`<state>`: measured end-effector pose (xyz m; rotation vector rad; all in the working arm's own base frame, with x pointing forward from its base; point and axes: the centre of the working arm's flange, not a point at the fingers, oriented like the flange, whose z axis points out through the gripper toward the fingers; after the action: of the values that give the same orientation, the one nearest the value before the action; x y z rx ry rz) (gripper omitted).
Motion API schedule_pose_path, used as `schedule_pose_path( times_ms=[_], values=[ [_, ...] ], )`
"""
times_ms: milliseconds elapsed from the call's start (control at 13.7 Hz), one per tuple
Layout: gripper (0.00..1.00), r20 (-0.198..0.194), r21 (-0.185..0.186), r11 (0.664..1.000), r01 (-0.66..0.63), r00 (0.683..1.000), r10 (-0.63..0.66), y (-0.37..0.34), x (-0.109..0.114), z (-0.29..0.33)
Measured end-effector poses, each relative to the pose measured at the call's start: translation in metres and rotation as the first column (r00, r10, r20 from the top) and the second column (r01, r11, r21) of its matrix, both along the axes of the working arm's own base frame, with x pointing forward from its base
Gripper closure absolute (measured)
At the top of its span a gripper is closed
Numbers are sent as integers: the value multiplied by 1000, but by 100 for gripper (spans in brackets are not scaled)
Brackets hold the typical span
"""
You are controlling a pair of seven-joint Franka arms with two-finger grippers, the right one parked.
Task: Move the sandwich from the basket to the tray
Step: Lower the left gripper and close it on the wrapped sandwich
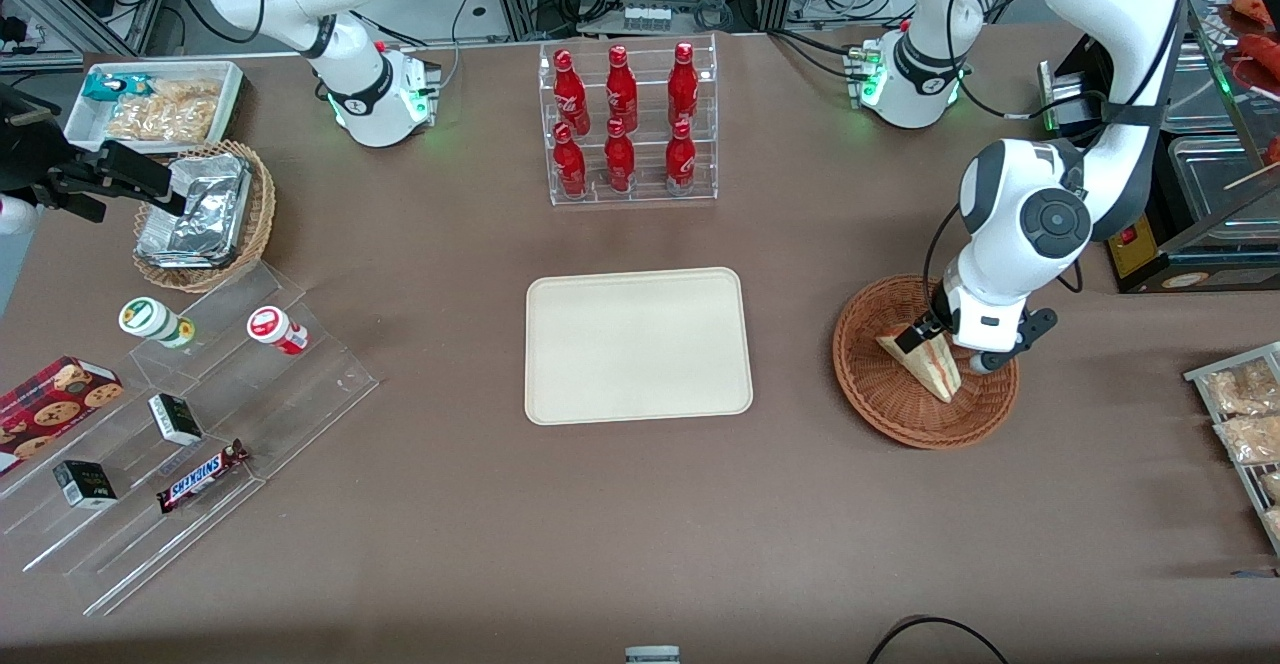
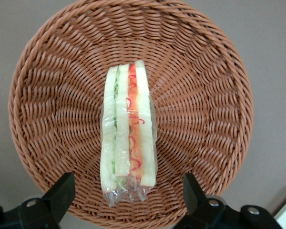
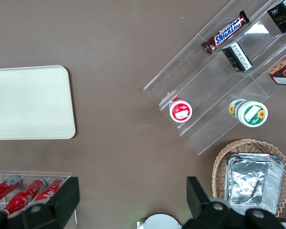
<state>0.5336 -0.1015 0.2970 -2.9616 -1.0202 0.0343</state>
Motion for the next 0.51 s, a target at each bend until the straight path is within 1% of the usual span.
schedule_pose_path(
  times_ms=[293, 512],
  values=[
    [0, 21, -6, 990, -138, 990, 138, 0, 3, -11],
    [0, 8, -4, 988, -155, 988, 155, 1, 4, -26]
  ],
)
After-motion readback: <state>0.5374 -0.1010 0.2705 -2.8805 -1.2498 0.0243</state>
